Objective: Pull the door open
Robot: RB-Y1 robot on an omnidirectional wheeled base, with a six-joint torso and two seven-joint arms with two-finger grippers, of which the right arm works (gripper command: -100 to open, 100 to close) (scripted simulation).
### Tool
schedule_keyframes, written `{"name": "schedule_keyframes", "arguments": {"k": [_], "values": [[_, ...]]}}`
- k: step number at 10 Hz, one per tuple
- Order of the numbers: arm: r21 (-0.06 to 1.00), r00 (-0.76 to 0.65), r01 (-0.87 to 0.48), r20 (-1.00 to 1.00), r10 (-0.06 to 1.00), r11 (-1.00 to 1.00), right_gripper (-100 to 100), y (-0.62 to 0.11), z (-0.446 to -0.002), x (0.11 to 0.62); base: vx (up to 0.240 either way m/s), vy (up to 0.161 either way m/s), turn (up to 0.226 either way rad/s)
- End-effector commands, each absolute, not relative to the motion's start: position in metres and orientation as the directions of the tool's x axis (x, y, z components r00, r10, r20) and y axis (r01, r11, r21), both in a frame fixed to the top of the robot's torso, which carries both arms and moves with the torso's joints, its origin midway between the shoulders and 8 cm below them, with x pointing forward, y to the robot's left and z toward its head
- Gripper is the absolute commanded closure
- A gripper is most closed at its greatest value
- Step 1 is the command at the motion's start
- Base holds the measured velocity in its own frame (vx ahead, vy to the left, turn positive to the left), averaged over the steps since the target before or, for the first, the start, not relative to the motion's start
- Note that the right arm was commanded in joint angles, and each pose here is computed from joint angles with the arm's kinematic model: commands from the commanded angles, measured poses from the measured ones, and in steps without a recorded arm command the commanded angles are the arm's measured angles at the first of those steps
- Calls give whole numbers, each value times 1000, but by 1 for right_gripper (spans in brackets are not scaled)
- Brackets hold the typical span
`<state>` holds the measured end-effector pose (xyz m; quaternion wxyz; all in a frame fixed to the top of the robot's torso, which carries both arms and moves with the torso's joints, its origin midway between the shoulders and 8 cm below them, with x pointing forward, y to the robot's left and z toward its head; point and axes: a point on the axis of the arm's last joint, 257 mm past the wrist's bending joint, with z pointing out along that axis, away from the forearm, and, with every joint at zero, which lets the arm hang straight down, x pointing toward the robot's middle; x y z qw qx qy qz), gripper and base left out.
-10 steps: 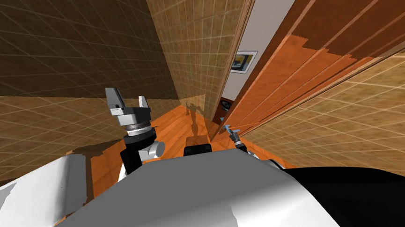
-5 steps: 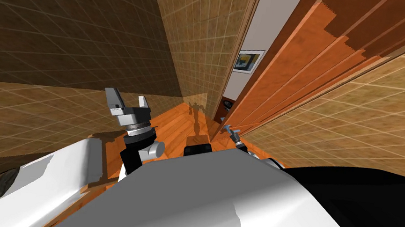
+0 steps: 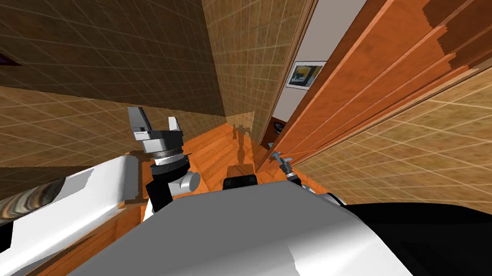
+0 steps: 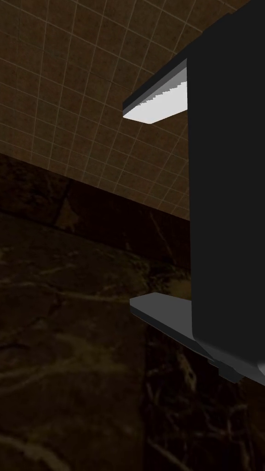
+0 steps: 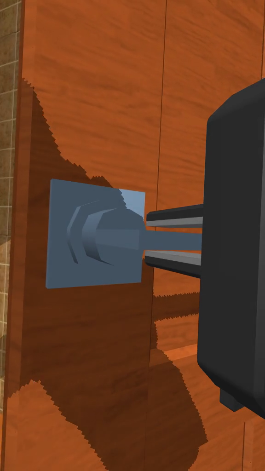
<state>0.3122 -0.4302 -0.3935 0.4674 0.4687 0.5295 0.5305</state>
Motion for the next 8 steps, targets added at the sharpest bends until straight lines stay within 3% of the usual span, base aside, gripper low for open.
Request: {"name": "schedule_keyframes", "arguments": {"k": [1, 8], "values": [[1000, -125, 4, 4, 992, -3, 100, -431, -395, 308, -199, -95, 167], [1000, -122, 1, 1, 992, -1, 100, -435, -393, 299, -168, -68, 146]]}}
